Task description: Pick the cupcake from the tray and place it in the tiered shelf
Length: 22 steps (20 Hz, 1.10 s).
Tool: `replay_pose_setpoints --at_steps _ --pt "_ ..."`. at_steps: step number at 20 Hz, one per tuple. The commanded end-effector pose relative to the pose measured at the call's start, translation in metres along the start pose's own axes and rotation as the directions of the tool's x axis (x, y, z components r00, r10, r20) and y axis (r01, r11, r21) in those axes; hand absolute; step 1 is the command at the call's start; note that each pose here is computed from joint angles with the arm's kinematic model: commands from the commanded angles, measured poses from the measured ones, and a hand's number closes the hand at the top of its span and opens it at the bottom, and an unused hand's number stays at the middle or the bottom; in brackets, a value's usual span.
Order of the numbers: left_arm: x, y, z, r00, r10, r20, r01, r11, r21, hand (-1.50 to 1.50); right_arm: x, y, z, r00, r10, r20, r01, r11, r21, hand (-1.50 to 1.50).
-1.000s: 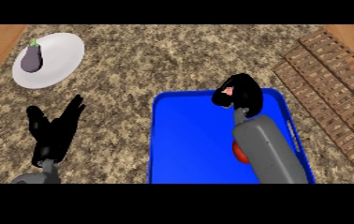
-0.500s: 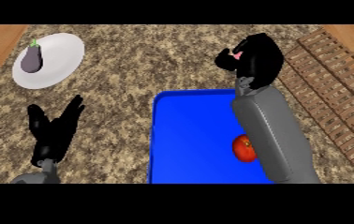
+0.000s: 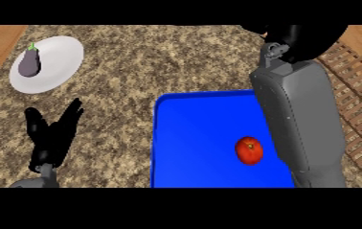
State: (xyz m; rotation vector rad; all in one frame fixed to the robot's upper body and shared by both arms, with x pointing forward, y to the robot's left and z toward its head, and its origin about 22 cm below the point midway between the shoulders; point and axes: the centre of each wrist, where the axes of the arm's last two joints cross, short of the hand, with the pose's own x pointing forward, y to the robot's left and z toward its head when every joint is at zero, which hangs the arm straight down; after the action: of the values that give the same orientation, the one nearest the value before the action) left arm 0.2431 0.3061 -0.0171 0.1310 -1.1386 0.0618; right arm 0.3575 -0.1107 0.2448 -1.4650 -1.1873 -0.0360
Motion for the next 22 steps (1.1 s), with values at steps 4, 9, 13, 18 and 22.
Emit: replay_pose_setpoints --at_steps 4,9,13,18,22 --pt "-0.017 -0.016 0.002 0.999 0.022 -0.033 -0.023 1.0 -0.008 0.0 0.024 -0.068 -0.031 0.964 0.049 -0.263 -0.078 0.992 -0.099 1.5" --pt "-0.015 -0.009 0.006 0.999 0.011 -0.05 -0.012 1.0 -0.017 0.0 0.016 -0.106 -0.067 0.952 0.048 -0.302 -0.097 0.984 -0.151 1.5" --pt "-0.019 -0.018 0.008 1.0 0.0 -0.025 -0.001 1.0 -0.019 0.0 0.013 -0.137 -0.093 0.95 0.037 -0.31 -0.097 0.979 -0.179 1.5" --pt "-0.015 -0.006 -0.001 0.999 0.006 -0.035 -0.007 0.999 -0.033 0.0 -0.012 -0.153 -0.118 0.945 0.073 -0.318 -0.13 0.979 -0.16 1.5" --pt "-0.022 -0.001 0.002 0.999 0.005 -0.041 -0.006 1.0 -0.025 0.0 -0.031 -0.167 -0.14 0.947 0.103 -0.305 -0.132 0.988 -0.075 1.5"
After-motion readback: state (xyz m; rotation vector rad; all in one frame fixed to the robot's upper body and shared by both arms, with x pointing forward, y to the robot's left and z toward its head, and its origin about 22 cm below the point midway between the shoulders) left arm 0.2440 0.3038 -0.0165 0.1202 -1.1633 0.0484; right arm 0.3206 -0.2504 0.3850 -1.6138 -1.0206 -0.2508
